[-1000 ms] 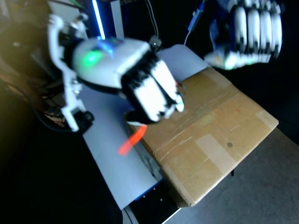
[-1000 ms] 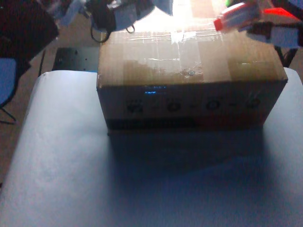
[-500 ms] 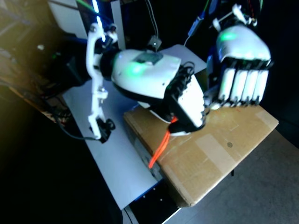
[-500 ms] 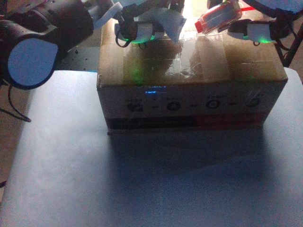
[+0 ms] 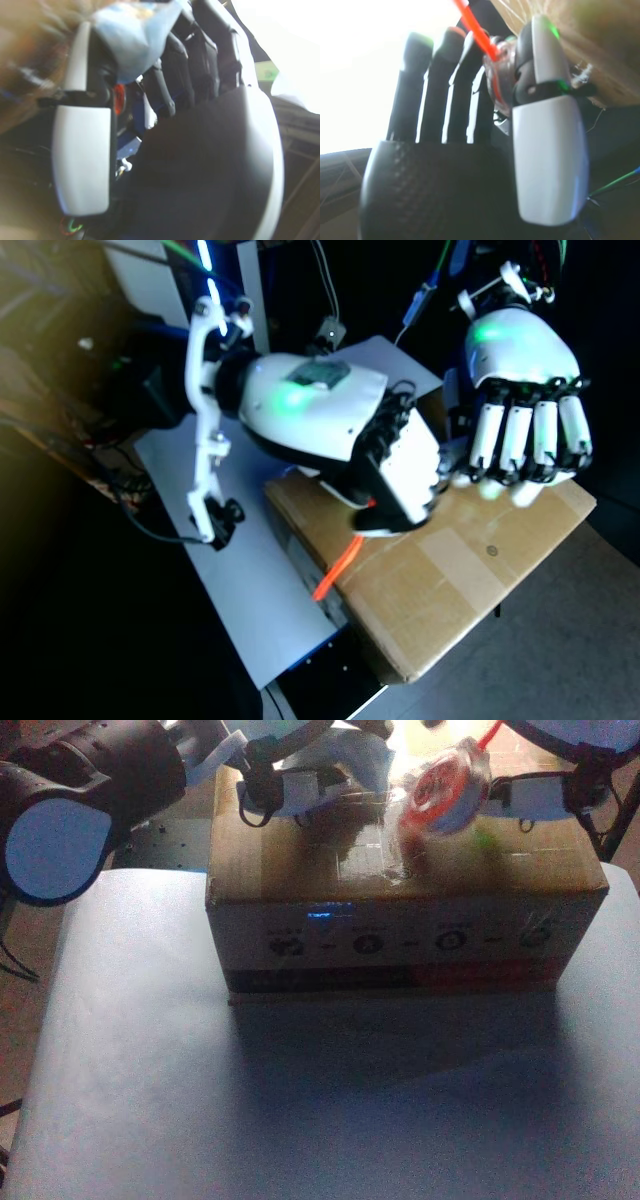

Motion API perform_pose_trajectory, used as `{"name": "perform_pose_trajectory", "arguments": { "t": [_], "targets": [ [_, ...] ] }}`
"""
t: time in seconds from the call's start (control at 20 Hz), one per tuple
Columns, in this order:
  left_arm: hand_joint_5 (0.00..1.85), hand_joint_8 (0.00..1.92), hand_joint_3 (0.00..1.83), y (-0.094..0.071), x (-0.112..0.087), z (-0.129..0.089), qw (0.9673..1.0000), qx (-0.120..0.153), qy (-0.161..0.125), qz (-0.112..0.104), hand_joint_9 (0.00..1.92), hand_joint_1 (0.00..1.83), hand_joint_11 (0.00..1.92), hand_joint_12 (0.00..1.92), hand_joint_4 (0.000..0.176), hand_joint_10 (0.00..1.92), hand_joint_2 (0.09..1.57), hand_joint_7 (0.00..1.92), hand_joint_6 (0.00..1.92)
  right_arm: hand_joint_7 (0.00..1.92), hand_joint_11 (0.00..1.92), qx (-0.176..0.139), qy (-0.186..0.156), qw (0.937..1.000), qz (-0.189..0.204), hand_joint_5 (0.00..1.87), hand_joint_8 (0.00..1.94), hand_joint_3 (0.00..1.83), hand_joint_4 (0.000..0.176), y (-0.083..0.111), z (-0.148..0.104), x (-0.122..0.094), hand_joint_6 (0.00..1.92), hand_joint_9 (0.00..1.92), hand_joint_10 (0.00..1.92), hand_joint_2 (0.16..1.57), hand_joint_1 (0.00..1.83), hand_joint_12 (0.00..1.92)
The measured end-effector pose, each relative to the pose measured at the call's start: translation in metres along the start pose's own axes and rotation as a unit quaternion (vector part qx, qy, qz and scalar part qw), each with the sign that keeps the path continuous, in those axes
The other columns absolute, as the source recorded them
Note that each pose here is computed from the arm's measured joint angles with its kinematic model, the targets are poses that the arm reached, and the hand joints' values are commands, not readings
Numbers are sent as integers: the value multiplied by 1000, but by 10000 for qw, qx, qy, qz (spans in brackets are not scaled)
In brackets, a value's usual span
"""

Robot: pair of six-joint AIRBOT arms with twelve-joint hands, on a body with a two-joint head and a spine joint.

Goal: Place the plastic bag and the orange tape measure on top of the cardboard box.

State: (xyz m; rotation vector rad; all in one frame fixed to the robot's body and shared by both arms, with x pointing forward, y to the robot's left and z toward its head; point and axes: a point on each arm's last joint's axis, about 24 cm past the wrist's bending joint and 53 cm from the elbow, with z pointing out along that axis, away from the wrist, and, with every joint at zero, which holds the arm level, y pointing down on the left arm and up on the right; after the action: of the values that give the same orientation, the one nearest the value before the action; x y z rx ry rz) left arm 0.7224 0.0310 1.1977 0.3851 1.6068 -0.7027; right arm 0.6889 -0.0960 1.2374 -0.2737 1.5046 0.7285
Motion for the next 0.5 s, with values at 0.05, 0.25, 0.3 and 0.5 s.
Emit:
{"name": "perform_pose_trajectory", "arguments": {
  "t": [0.05, 0.25, 0.3, 0.5],
  "targets": [
    [570, 2, 0, 0, 0, 0, 10000, -2, 2, -9, 225, 990, 0, 925, 0, 40, 1005, 377, 1, 537, 60, -15, 1, 10000, 11, 470, 151, 0, 0, 2, 0, 0, 354, 318, 841, 965, 838, 1685],
    [537, 0, 0, 1, 0, -3, 10000, -7, -7, 4, 310, 945, 0, 1272, 0, 39, 970, 348, 0, 440, 0, -25, -13, 10000, 14, 398, 5, 0, 0, 3, 0, -1, 284, 222, 646, 949, 765, 1545],
    [526, 1, 2, 1, 1, -5, 10000, -1, -19, -1, 305, 946, 0, 1270, 0, 36, 977, 351, 0, 431, 0, -25, -13, 10000, 14, 390, 1, 0, 0, 3, 0, -1, 261, 228, 695, 957, 727, 1614],
    [303, 0, 0, -1, 0, -10, 10000, 26, -7, 39, 65, 850, 0, 926, 13, 0, 988, 127, 0, 357, 0, -18, -11, 10000, 8, 333, 0, 3, 0, 2, -1, -1, 215, 100, 749, 965, 699, 1573]
  ]
}}
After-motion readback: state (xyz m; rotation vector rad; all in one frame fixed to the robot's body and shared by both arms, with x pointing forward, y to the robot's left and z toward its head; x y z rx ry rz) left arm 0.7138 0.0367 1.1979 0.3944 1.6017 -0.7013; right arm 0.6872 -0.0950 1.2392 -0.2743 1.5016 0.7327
